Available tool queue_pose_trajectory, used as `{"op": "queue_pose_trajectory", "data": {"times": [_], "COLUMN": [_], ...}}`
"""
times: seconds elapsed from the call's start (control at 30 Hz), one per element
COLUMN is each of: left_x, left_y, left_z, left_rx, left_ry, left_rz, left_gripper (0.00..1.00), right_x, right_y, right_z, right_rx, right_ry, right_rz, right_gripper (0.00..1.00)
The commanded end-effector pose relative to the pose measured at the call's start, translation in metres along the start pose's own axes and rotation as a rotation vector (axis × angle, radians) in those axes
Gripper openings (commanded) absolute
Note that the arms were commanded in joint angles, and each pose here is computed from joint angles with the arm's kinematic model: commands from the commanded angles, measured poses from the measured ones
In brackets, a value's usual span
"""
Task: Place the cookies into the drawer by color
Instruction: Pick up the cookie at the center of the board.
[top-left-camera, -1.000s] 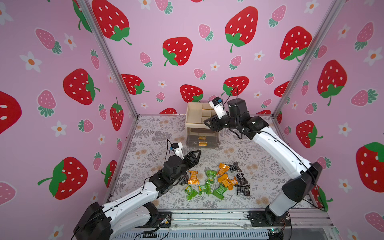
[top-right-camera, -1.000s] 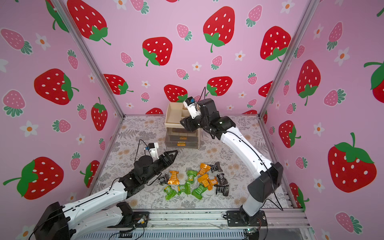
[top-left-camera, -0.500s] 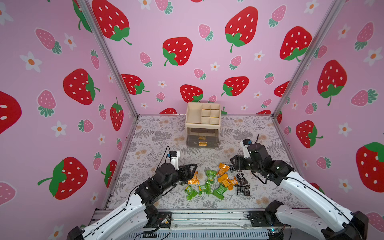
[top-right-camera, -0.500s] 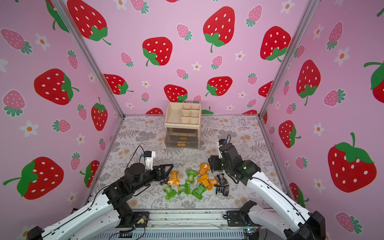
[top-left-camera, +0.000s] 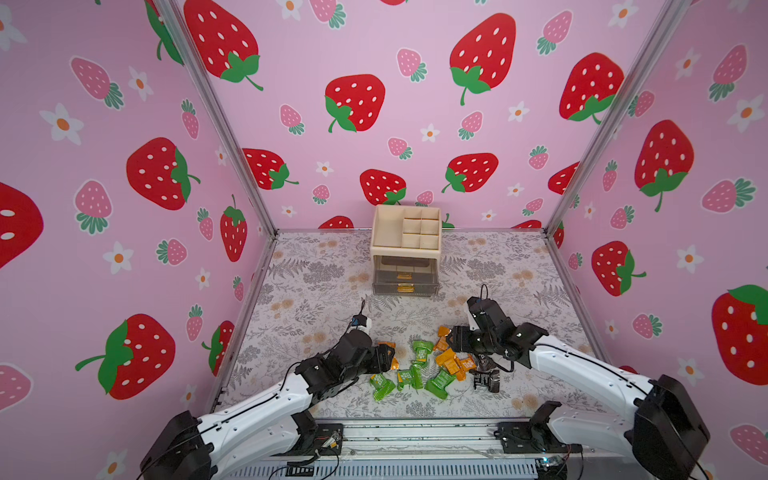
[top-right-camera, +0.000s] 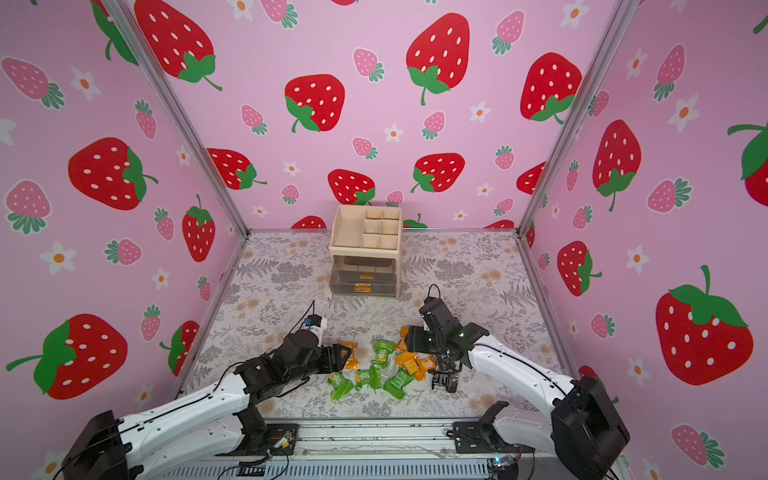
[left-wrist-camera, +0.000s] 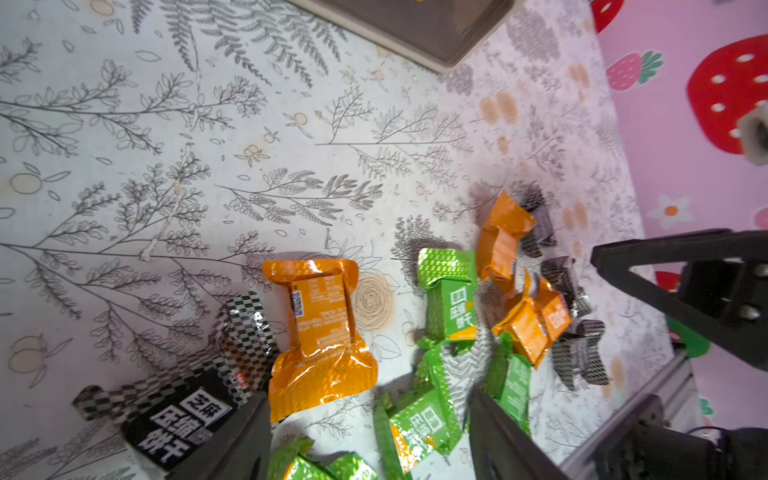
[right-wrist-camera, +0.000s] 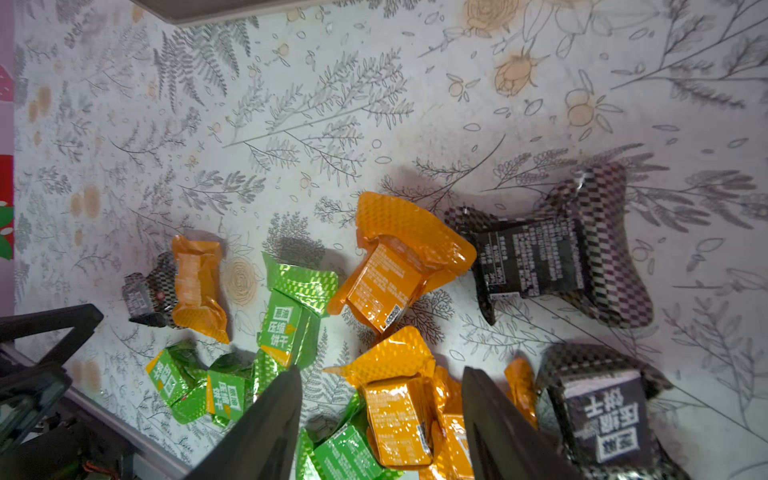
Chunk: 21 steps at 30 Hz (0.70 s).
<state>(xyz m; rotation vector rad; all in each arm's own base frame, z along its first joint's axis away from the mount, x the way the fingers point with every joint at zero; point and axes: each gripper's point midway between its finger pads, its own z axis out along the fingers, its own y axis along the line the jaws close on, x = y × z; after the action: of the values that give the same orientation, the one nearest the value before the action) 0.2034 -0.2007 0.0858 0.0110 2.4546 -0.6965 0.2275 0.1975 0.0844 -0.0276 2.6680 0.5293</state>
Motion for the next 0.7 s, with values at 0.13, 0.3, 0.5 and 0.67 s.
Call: {"op": "queue_pose_trajectory", "data": {"times": [0.13,0.3,0.5,0.67], "left_x": [-0.018,-0.015,-0.006,0.002], "left_y": [-0.015,-0.009,-0.008,0.002], "left_z": [0.009,0.02,0.035,0.038], "left_rx": [-0.101,-0.232,-0.304,-0.383], "left_ry": [-0.016,0.023,0.096,0.132], "left_rz": [0.091,0.131,0.16,0.177], "left_gripper": [0.77,0.75,0.75,0.75], "right_x": [-0.013,-0.01,-0.009,-0.009], "right_y": [0.008,0.005,0.001,0.006], "right_z": [-0.005,-0.007,-0.009,-0.008], "right_rx": [-0.02,-0.022,-0.025,-0.054], "right_ry": [-0.051,-0.053,-0.06,-0.056], "right_rz": [-0.019,-0.024,-0.028,-0.035], "right_gripper": [0.67,0.67,0.67,0.68]}}
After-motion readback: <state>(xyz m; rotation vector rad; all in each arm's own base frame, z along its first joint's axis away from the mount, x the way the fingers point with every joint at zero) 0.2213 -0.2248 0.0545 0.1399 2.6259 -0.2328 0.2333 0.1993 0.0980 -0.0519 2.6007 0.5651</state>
